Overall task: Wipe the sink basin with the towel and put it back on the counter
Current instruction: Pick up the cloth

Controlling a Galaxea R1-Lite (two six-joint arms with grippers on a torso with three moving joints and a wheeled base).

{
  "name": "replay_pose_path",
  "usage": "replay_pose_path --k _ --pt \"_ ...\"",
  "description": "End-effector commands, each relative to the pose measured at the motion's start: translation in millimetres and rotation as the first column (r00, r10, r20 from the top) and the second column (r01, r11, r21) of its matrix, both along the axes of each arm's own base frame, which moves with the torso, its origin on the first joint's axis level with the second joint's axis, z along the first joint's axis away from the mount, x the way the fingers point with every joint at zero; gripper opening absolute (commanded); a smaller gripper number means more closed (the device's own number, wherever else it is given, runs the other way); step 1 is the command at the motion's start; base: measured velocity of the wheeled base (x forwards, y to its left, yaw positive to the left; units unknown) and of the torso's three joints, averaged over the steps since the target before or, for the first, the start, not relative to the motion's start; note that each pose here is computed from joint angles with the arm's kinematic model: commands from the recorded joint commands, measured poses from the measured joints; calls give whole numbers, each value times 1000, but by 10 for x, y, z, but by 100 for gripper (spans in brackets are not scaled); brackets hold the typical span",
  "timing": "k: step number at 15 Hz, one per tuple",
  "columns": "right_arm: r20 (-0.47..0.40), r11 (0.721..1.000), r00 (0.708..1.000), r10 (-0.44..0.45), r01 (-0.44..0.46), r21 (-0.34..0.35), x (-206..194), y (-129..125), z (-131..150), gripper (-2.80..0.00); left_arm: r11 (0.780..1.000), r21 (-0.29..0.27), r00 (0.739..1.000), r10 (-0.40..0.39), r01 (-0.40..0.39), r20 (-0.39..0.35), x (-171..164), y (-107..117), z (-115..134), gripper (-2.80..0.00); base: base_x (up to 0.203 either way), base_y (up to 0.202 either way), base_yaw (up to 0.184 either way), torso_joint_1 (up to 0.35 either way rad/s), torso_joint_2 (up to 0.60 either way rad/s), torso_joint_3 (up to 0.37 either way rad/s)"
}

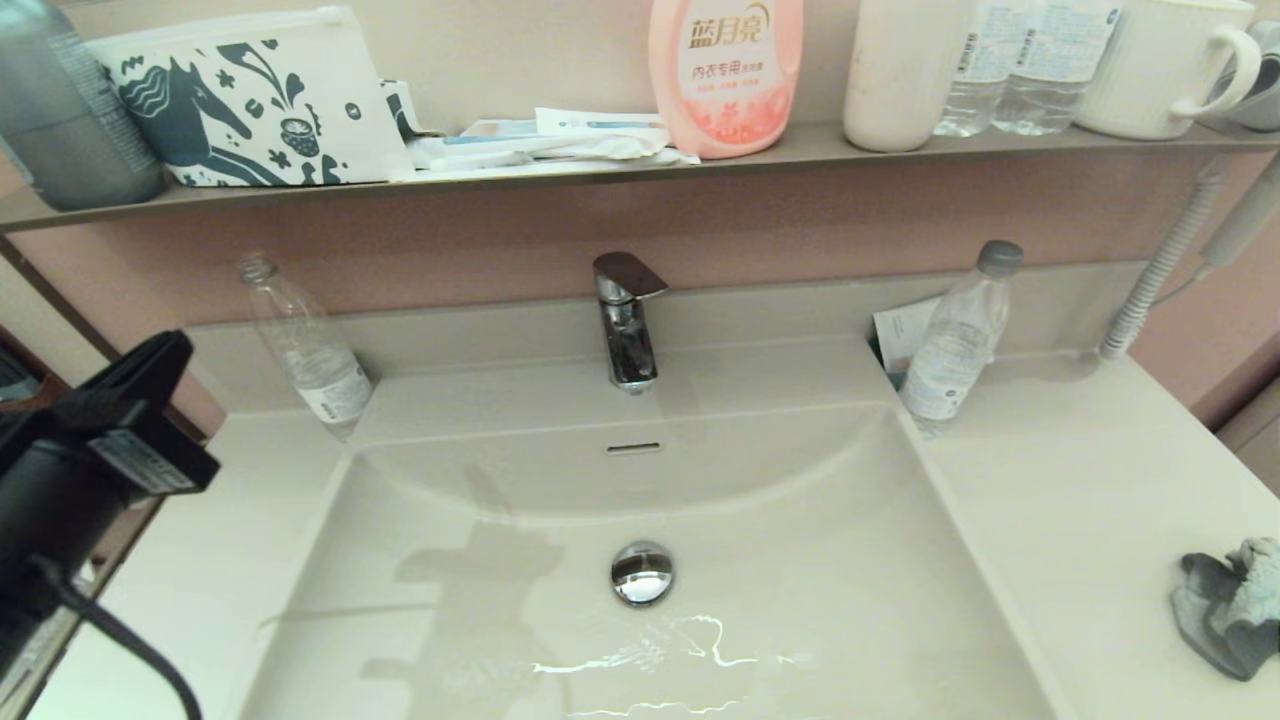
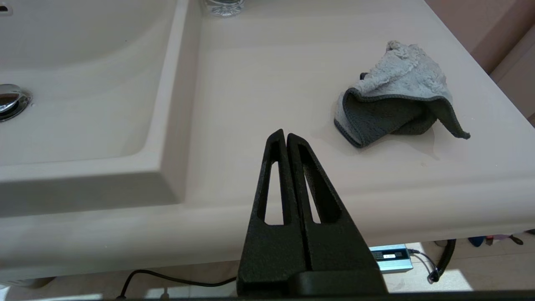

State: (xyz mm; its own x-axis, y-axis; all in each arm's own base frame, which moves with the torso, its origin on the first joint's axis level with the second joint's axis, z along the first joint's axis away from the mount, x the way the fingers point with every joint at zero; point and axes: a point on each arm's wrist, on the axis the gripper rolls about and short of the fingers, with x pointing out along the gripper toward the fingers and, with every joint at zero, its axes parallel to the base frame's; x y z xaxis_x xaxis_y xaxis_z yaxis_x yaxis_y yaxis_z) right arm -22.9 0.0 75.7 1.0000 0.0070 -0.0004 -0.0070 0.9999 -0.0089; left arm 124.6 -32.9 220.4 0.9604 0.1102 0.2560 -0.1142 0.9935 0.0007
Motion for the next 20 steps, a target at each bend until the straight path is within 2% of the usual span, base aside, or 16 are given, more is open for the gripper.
replay_pose_path --k 1,4,8,10,13,17,20 --pt "-1 1000 1000 1 -1 0 1 0 1 -280 996 -36 990 89 -85 105 -407 214 -18 -280 0 0 0 0 0 0" --pt "-1 1000 1000 1 -1 0 1 0 1 -280 983 -45 972 182 -177 151 -750 351 -224 -280 0 0 0 0 0 0" --pt "-2 1000 1000 1 -1 0 2 0 -3 -280 973 -53 954 231 -225 192 -1091 406 -459 -280 0 0 0 0 0 0" --pt "-1 1000 1000 1 -1 0 1 0 1 -280 972 -31 952 235 -234 197 -1239 408 -543 -280 0 0 0 0 0 0" --pt "-2 1000 1000 1 -1 0 2 0 -1 -280 979 20 972 201 -205 118 -1413 390 -661 -280 0 0 0 0 0 0" --pt "-3 1000 1000 1 -1 0 2 0 -3 -280 989 36 988 143 -145 56 -1603 376 -838 -280 0 0 0 0 0 0" --pt "-2 1000 1000 1 -1 0 2 0 -1 -280 994 48 995 101 -100 -23 -1595 370 -1016 -280 0 0 0 0 0 0"
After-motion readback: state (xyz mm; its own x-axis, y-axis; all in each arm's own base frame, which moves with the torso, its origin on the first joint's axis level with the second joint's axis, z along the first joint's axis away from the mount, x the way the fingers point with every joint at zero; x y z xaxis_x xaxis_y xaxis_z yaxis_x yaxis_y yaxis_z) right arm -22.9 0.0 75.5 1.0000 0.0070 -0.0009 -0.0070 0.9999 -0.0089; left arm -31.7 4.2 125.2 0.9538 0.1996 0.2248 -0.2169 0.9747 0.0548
